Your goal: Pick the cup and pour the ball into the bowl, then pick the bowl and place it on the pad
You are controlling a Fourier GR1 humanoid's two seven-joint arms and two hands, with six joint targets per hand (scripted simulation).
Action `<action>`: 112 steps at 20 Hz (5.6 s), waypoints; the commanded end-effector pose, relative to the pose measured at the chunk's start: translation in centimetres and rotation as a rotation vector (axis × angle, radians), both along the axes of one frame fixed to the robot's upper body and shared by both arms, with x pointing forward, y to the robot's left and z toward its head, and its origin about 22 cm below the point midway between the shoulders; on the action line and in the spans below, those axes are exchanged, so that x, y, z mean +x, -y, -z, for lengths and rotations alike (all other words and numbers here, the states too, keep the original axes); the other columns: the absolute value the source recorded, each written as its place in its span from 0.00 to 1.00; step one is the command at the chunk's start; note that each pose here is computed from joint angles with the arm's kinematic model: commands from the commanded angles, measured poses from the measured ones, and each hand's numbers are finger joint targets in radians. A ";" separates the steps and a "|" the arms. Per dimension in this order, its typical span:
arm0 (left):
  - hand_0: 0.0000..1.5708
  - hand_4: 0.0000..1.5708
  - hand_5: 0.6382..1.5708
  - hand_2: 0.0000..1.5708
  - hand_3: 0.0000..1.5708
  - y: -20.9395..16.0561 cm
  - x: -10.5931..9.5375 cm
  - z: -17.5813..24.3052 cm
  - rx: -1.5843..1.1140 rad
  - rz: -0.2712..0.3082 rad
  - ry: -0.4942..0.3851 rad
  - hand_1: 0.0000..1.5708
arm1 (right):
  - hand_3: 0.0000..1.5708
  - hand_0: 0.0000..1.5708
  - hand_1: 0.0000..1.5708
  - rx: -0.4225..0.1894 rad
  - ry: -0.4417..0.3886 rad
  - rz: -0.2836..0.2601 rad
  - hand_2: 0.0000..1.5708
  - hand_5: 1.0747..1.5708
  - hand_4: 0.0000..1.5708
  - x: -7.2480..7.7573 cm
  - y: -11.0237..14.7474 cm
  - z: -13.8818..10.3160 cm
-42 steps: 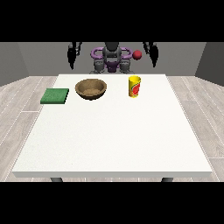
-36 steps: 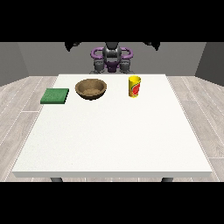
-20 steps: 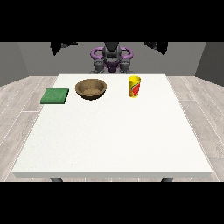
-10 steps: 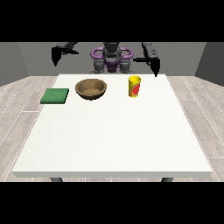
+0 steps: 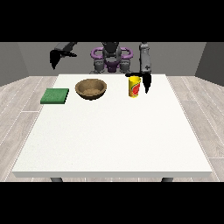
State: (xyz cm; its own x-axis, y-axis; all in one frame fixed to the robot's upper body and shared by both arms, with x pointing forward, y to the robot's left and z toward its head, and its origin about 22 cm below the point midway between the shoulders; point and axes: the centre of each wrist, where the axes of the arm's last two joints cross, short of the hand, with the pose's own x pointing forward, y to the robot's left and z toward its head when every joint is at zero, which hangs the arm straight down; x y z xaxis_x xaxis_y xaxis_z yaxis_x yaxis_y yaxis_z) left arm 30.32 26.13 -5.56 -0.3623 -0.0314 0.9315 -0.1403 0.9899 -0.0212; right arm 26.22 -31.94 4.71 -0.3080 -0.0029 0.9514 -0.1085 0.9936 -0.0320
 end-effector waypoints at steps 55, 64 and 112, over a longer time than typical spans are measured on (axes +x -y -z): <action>0.99 1.00 0.61 1.00 1.00 11.4 11.6 -11.3 1.455 -0.283 -0.053 0.99 | 0.00 0.00 0.00 0.034 -0.257 0.090 0.00 1.00 0.00 0.3 7.8 6.6; 0.95 1.00 0.45 1.00 1.00 17.6 10.2 -9.7 1.926 -0.204 0.102 0.95 | 0.00 0.00 0.00 0.044 -0.236 0.061 0.00 1.00 0.00 -0.1 8.6 7.0; 0.00 0.00 0.99 0.00 0.00 5.0 2.9 -5.2 0.236 0.130 -0.126 0.00 | 0.00 0.00 0.00 0.156 -0.311 0.239 0.00 0.99 0.18 4.9 -3.8 9.7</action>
